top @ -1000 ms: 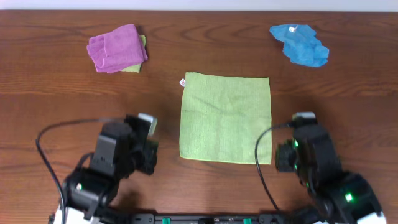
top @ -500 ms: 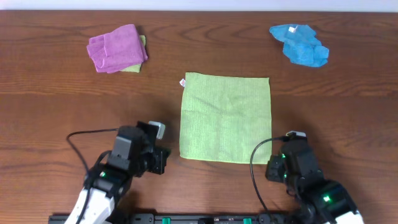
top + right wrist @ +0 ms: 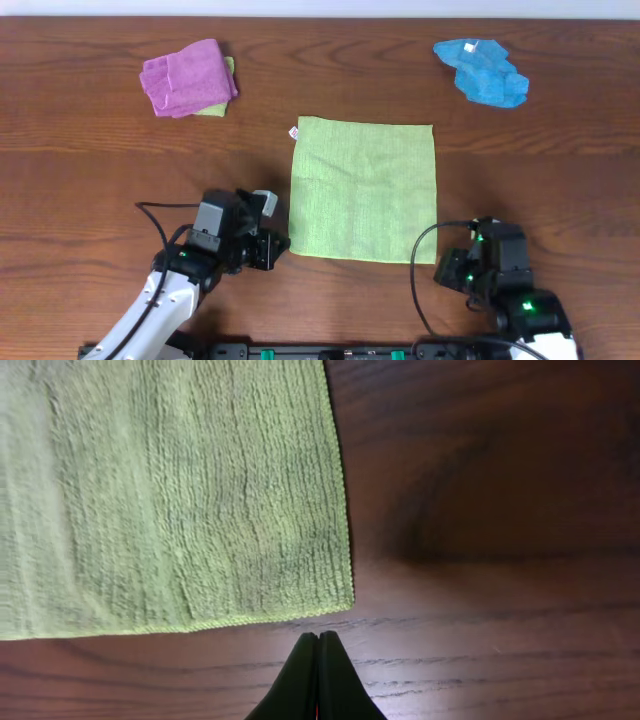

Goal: Fold the cloth
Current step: 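Position both grippers beside the near corners of the flat cloth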

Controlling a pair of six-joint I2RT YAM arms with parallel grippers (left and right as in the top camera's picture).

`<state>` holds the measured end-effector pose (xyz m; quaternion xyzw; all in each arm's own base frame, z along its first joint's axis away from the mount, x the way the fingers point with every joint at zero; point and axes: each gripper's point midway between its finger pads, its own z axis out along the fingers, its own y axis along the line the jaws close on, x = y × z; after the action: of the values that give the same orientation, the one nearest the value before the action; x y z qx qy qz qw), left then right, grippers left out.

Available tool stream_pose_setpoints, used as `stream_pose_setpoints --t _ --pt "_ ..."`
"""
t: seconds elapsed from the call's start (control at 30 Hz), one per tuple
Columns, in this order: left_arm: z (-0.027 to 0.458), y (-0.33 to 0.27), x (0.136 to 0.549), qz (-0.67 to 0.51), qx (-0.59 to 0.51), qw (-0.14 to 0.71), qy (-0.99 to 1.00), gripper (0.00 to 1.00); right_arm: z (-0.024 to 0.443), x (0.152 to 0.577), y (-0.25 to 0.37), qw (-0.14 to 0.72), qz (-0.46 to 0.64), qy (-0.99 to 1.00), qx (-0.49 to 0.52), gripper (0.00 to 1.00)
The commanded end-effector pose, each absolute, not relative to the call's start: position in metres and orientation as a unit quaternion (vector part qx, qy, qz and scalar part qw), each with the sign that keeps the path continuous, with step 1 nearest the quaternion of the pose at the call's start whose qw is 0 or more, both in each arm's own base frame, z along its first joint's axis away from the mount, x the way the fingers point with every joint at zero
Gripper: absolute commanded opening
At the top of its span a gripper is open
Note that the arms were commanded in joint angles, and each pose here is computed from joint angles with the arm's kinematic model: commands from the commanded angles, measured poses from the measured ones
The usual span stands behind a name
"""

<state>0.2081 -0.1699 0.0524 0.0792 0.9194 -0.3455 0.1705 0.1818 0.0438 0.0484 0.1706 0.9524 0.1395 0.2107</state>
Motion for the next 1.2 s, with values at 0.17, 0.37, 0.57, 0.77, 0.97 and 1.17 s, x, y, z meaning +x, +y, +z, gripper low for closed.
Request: stream_pose_setpoints --t 0.17,0.37,0.57,0.77,0.97,1.17 --pt "0.046 -0.16 0.202 -0.381 0.036 0.147 0.912 0.06 0.037 0.175 0.051 0.187 0.195 0.95 0.156 0.01" --pt "0.048 -0.162 0.197 -0.42 0.033 0.144 0.895 0.06 0.037 0.179 0.059 0.187 0.234 0.942 0.154 0.01" --pt "0.043 -0.165 0.196 -0.433 0.019 0.123 0.893 0.06 0.037 0.178 0.062 0.185 0.241 0.941 0.147 0.01" --pt "0.035 -0.175 0.201 -0.464 0.015 0.1 0.88 0.06 0.034 0.178 0.06 0.185 0.247 0.938 0.156 0.01" --pt "0.028 -0.176 0.2 -0.469 0.012 0.089 0.879 0.06 0.032 0.178 0.048 0.184 0.254 0.933 0.176 0.01" --pt "0.027 -0.16 0.213 -0.458 -0.012 0.112 0.882 0.06 0.03 0.181 0.036 0.186 0.269 0.924 0.196 0.01"
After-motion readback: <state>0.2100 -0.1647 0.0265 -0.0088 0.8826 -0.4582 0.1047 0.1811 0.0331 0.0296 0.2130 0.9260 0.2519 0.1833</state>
